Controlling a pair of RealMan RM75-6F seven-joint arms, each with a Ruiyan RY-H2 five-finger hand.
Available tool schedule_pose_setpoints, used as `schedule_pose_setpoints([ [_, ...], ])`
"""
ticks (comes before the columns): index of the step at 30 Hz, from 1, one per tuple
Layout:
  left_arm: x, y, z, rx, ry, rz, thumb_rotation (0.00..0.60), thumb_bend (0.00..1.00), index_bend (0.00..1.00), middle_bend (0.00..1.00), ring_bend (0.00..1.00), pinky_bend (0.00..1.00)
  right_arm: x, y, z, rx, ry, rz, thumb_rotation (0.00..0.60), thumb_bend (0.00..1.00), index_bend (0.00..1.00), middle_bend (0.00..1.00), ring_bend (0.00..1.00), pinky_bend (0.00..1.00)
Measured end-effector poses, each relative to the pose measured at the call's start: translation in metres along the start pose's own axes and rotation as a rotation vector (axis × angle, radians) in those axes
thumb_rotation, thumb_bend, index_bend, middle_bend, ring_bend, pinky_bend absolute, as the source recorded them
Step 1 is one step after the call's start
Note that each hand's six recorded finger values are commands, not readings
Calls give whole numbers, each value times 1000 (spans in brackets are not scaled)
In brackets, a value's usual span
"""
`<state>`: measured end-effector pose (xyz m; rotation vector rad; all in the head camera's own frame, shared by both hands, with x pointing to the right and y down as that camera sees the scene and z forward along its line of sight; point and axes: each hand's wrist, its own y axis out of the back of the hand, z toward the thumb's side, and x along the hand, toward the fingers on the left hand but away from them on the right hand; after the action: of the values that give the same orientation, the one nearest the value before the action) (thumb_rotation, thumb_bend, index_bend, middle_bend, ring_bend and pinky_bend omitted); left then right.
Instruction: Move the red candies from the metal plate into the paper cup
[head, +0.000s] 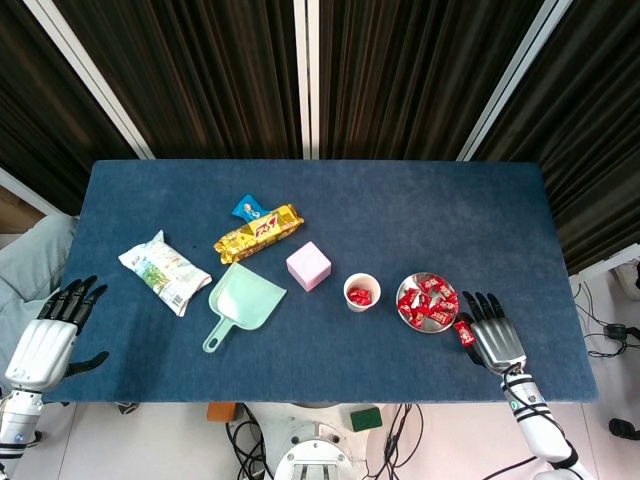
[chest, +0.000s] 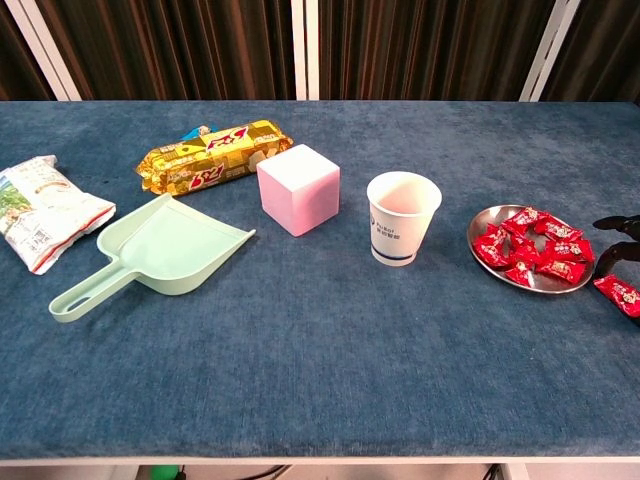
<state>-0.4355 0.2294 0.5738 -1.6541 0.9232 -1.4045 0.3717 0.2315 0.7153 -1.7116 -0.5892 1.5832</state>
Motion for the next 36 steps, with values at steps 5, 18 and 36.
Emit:
schedule_pose_setpoints([
  [5,0,1,-1,-1,1,2,600,97,90,31,1,151,0,-1,-1,7,-8,0,600,303,362,15,0,0],
  [18,0,-1,1,2,-2,-3,600,98,90,31,1,151,-1,1,0,10,-2,-14,600,393,435,42,0,0],
  [36,1,-2,1,4,-4,-9,600,98,90,31,1,151,1,10,2,-5,29,-58,600,431,492,65,0,0],
])
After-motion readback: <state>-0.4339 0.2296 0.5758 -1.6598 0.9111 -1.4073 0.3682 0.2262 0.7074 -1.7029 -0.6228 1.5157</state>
